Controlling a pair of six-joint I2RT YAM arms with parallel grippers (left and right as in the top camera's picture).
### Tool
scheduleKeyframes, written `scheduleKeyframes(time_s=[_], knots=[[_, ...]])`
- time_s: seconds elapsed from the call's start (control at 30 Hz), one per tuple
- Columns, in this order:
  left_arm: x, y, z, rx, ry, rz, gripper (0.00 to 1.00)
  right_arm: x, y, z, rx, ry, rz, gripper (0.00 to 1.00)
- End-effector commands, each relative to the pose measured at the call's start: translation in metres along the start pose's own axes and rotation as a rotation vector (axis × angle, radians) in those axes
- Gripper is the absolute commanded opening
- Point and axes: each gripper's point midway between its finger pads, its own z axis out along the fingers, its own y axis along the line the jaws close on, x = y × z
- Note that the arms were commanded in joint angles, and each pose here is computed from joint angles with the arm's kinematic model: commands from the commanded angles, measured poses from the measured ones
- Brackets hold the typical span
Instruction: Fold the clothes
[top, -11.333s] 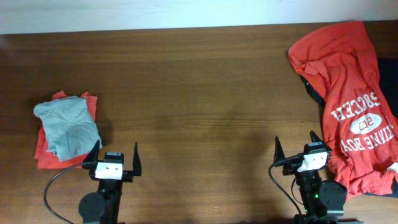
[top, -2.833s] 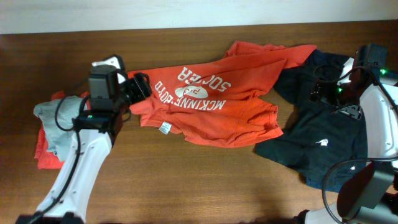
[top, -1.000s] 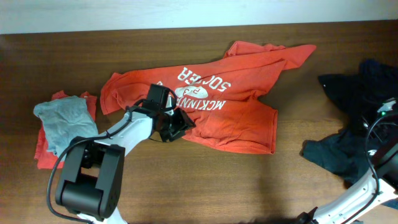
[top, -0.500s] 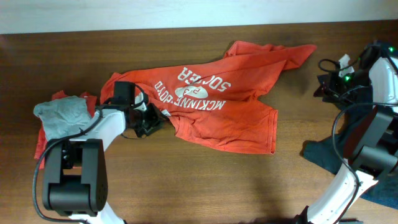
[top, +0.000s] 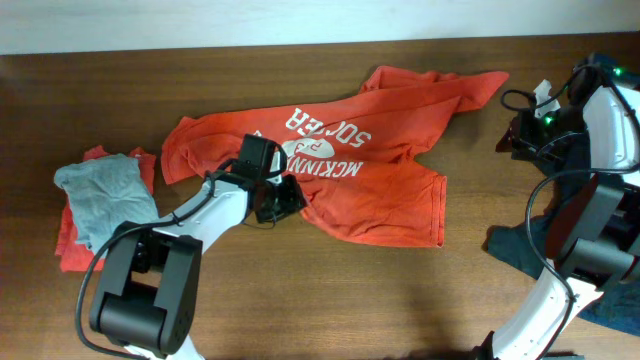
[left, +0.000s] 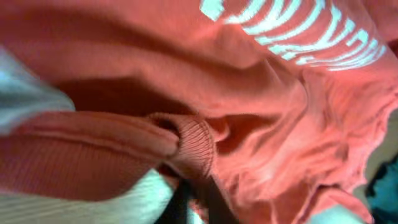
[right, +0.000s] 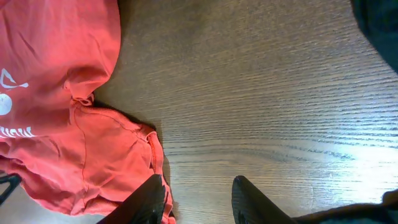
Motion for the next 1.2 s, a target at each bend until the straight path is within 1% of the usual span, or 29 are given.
scheduleKeyframes(time_s=[0.0, 0.17, 0.23, 0.3, 0.43, 0.47, 0.5, 0.53, 0.57, 0.6, 0.67, 0.7, 0.73, 0.8, 0.9, 0.97, 1.07, 1.17], knots=[[-0.027, 0.021, -0.013, -0.089, -0.112, -0.015, 0.00, -0.002, 0.006, -0.012, 0.012, -0.026, -0.031, 0.41], [-0.078, 0.069, -0.050, -0.138, -0.228, -0.081, 0.00, -0.001, 0.005, -0.012, 0.012, -0.025, -0.030, 0.41], [-0.112, 0.092, -0.083, -0.152, -0.303, -0.091, 0.00, -0.001, 0.005, -0.012, 0.012, -0.025, -0.030, 0.41], [-0.139, 0.105, -0.111, -0.158, -0.373, -0.099, 0.00, -0.002, 0.006, -0.012, 0.012, -0.025, -0.031, 0.41], [-0.191, 0.117, -0.176, -0.148, -0.529, -0.098, 0.00, -0.001, 0.006, -0.012, 0.012, -0.025, -0.030, 0.41], [-0.206, 0.120, -0.201, -0.148, -0.584, -0.108, 0.00, -0.001, 0.006, -0.012, 0.012, -0.025, -0.030, 0.41], [-0.211, 0.121, -0.211, -0.149, -0.603, -0.113, 0.01, -0.001, 0.006, -0.012, 0.011, -0.025, -0.030, 0.40], [-0.216, 0.122, -0.222, -0.150, -0.617, -0.120, 0.07, -0.001, 0.006, -0.012, 0.011, -0.025, -0.030, 0.41], [-0.216, 0.121, -0.228, -0.150, -0.616, -0.125, 0.12, -0.001, 0.006, -0.012, 0.011, -0.025, -0.030, 0.41], [-0.213, 0.120, -0.230, -0.150, -0.596, -0.135, 0.30, -0.001, 0.006, -0.012, 0.011, -0.025, -0.030, 0.41], [-0.201, 0.114, -0.223, -0.131, -0.529, -0.132, 0.70, -0.001, 0.006, -0.012, 0.012, -0.025, -0.031, 0.41], [-0.184, 0.109, -0.212, -0.112, -0.446, -0.140, 0.83, -0.001, 0.006, -0.012, 0.012, -0.025, -0.031, 0.41], [-0.171, 0.107, -0.204, -0.115, -0.390, -0.156, 0.87, -0.001, 0.006, -0.012, 0.011, -0.025, -0.031, 0.41], [-0.147, 0.106, -0.193, -0.143, -0.292, -0.171, 0.99, -0.001, 0.006, -0.012, 0.011, -0.024, -0.031, 0.41], [-0.103, 0.112, -0.180, -0.270, -0.131, -0.202, 0.99, 0.001, 0.006, -0.012, 0.010, -0.013, -0.041, 0.42], [-0.083, 0.117, -0.176, -0.346, -0.063, -0.203, 0.99, 0.002, 0.006, -0.011, 0.010, -0.011, -0.045, 0.42], [-0.060, 0.127, -0.168, -0.463, 0.006, -0.191, 0.99, 0.002, 0.006, -0.011, 0.010, -0.011, -0.045, 0.42], [-0.049, 0.145, -0.160, -0.522, 0.012, -0.251, 0.99, 0.002, 0.006, -0.011, 0.010, -0.009, -0.044, 0.42]])
